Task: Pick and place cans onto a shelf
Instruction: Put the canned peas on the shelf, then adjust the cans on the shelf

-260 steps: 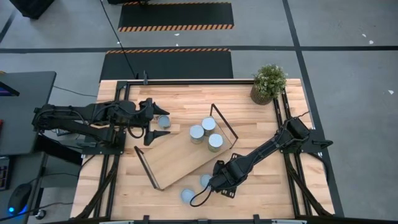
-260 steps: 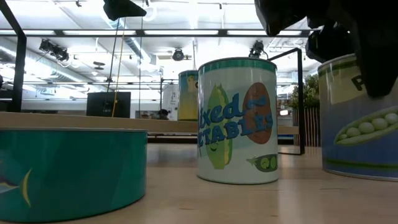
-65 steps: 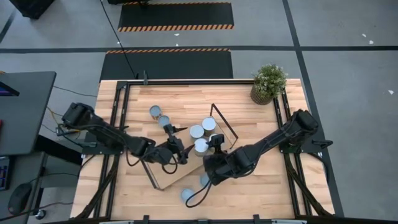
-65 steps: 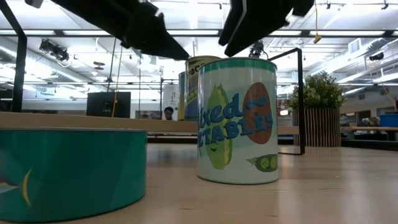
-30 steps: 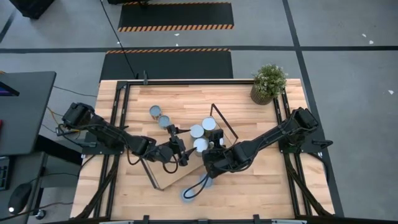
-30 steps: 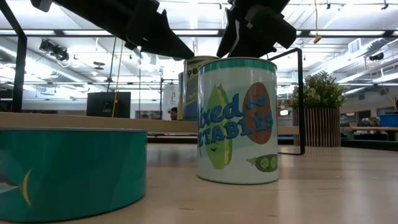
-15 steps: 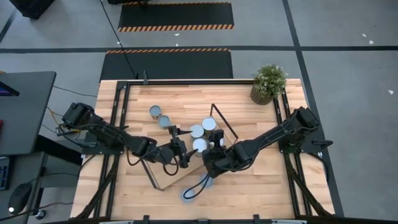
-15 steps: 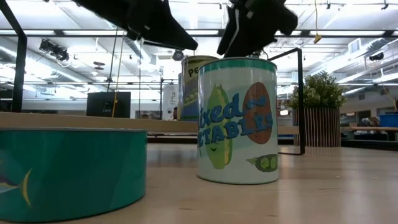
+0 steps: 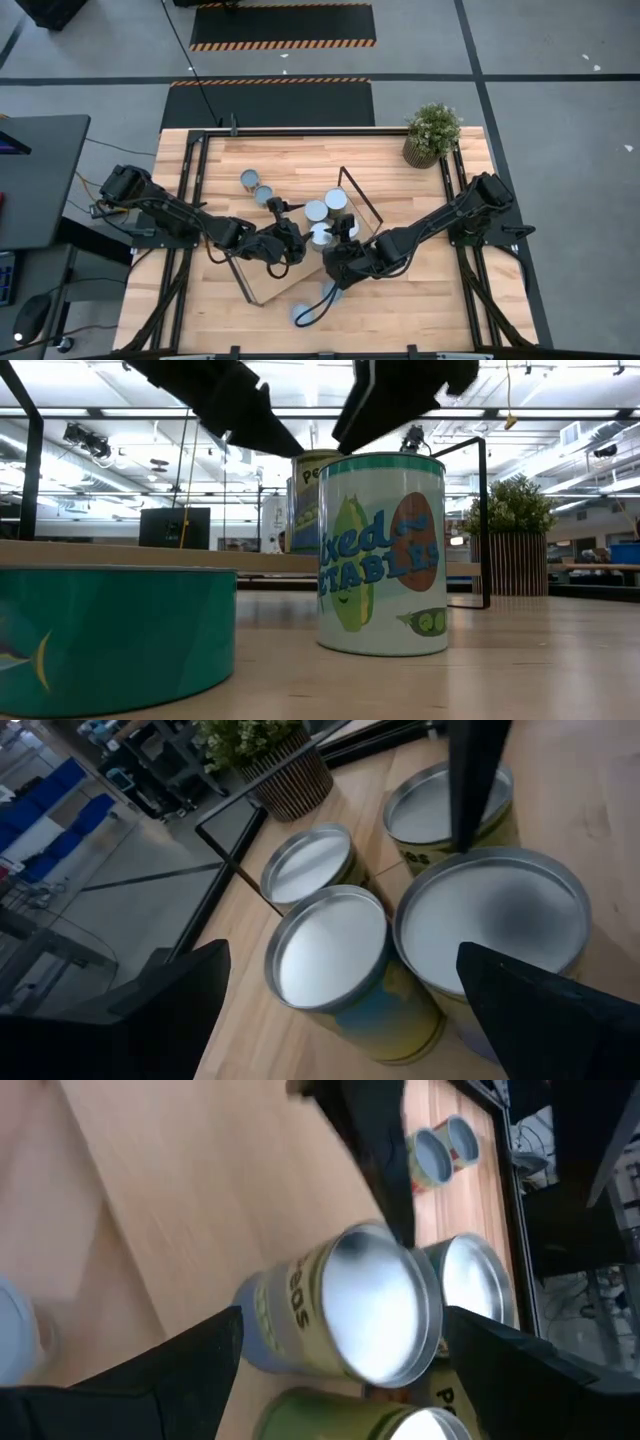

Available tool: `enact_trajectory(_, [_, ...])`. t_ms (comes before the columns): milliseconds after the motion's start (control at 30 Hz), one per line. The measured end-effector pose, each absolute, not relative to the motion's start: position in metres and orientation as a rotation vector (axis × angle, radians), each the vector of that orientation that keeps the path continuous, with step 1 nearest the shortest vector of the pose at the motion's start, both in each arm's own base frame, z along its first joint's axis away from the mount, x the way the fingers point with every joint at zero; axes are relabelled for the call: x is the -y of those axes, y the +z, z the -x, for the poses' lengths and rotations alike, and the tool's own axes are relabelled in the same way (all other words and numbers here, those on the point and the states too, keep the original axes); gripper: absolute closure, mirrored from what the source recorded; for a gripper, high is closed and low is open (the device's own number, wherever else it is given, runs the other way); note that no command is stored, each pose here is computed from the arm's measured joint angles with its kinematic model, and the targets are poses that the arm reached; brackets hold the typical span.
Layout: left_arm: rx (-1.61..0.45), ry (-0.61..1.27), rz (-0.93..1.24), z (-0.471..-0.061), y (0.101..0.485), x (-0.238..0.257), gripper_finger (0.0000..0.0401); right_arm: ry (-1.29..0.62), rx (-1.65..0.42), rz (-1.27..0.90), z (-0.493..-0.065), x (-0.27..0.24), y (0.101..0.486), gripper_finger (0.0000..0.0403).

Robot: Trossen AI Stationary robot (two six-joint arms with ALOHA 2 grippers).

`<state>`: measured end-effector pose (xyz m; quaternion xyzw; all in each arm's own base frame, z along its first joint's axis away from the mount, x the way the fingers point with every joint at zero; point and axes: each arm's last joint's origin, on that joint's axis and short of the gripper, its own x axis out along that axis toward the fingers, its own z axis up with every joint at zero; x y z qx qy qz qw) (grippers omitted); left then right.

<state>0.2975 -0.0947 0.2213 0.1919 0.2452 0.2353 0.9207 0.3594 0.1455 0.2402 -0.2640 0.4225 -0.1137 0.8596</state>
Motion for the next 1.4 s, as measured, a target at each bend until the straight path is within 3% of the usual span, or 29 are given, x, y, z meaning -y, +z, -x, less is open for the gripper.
enact_trajectory(800, [-0.491,0.415,-0.296,-0.299,0.221,0.097,0.0005,-0.359,-0.952,0.637,-0.351,-0.131,0.23,0.0053])
enact_trajectory(1400, [-0.523,0.357,-0.409,-0.282,0.234,0.105,0.0005,-0.296,-0.975,0.617,-0.336,-0.147,0.235,0.0053])
